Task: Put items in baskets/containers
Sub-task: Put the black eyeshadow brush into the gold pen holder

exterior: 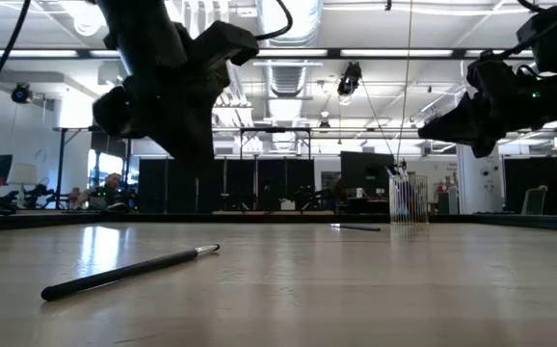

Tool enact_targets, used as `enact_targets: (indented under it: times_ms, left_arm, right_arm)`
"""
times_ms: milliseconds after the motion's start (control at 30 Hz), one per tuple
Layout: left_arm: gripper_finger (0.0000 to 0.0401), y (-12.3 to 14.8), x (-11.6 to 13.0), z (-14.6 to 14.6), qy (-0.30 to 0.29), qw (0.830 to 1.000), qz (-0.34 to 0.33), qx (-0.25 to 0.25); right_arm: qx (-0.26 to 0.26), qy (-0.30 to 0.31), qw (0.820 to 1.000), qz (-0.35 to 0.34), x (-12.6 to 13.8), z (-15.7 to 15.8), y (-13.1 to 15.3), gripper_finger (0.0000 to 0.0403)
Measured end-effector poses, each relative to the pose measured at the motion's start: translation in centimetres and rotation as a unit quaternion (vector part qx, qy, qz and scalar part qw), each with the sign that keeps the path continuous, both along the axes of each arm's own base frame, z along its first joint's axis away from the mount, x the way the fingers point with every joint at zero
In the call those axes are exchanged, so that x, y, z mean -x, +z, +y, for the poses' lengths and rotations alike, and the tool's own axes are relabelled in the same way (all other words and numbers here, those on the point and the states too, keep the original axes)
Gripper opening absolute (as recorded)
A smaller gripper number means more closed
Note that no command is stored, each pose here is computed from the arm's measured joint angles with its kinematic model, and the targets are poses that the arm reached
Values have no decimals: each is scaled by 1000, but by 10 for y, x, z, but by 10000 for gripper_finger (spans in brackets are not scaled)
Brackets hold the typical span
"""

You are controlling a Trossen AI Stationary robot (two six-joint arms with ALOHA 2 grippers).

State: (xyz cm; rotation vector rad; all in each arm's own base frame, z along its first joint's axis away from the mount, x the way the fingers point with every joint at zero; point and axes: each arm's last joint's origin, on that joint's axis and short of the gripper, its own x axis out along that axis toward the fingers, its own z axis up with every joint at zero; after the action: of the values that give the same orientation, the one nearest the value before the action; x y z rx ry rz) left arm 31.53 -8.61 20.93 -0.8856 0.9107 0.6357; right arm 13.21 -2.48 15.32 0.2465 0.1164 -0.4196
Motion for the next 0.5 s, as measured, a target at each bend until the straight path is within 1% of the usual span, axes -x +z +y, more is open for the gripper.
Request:
enact_targets:
  times_ms: [133, 267, 400, 500]
  left_arm:
    - [77, -5, -20, -21, 19, 999, 45, 7]
    - [97, -11, -46, -33, 26, 996, 88, 16]
    - [105, -19, -66, -42, 34, 990, 134, 40]
    - [106, -22, -76, -46, 51, 985, 155, 59]
  right_arm:
    - [2, 9, 1000, -3, 0, 1, 1, 8]
    - [15, 16, 1000, 3, 0, 1, 1, 8]
    - [32, 38, 999, 7, 0, 2, 2, 8]
    - [34, 42, 999, 8, 0, 3, 2, 8]
